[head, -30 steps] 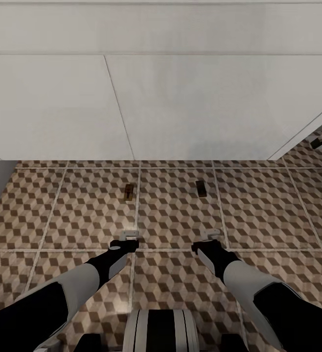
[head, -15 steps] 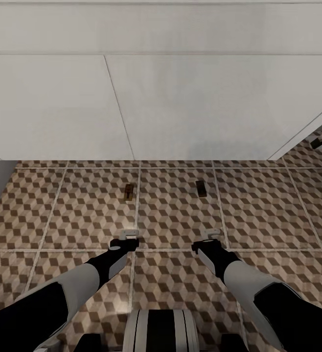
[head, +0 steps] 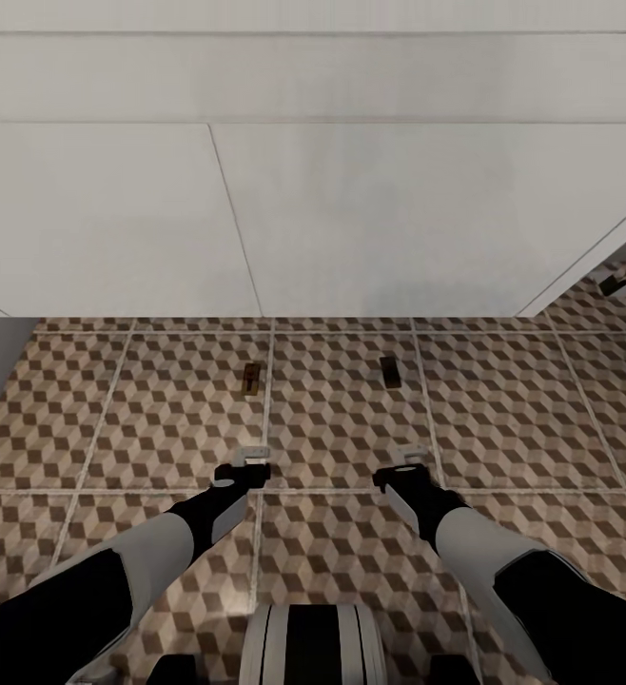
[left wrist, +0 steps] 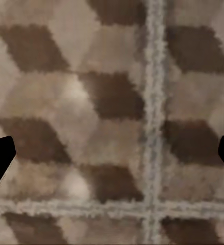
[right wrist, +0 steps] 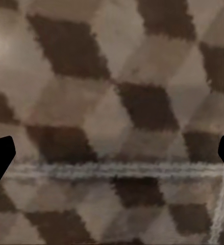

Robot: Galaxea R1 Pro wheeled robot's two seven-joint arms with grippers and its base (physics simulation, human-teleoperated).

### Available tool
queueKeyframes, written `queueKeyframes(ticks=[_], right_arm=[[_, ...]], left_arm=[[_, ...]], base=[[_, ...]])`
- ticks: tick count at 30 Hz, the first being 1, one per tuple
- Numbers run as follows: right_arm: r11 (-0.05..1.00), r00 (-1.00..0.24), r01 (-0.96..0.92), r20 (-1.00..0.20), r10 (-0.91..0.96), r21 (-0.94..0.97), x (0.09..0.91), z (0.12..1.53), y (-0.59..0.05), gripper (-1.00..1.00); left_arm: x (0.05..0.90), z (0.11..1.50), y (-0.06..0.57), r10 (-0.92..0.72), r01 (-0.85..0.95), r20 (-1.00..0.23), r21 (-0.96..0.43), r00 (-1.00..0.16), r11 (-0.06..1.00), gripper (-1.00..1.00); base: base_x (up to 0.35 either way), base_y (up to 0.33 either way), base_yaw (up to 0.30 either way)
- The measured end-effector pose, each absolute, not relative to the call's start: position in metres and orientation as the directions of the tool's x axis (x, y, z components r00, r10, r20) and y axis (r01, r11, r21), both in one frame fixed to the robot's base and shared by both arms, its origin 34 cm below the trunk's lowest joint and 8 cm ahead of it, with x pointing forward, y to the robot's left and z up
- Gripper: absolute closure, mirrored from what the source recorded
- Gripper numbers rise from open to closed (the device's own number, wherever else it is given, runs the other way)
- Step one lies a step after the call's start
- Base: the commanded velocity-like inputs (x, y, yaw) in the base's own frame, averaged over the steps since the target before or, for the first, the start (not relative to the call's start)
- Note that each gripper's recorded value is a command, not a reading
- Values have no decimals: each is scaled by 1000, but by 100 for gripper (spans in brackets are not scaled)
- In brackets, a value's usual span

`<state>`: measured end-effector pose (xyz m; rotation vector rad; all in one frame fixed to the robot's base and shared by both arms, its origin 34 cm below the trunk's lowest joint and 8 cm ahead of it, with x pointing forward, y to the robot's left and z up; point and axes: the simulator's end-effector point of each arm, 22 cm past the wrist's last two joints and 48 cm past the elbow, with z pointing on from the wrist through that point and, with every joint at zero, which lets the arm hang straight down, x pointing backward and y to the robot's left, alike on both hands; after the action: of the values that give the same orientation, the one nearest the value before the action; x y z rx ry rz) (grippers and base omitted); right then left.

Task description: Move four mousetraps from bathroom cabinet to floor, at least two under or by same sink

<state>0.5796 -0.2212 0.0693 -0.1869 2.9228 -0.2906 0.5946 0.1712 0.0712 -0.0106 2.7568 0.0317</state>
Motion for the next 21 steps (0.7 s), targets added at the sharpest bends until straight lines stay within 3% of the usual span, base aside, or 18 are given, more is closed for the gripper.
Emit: queueKeyframes(ticks=[21], right_arm=[[975, -947, -82, -290, -141, -208, 617, 116, -217, -100]], left_arm=[[629, 119, 171, -4, -15, -452, 22, -892, 1000, -100]], base=[[0, 0, 0]])
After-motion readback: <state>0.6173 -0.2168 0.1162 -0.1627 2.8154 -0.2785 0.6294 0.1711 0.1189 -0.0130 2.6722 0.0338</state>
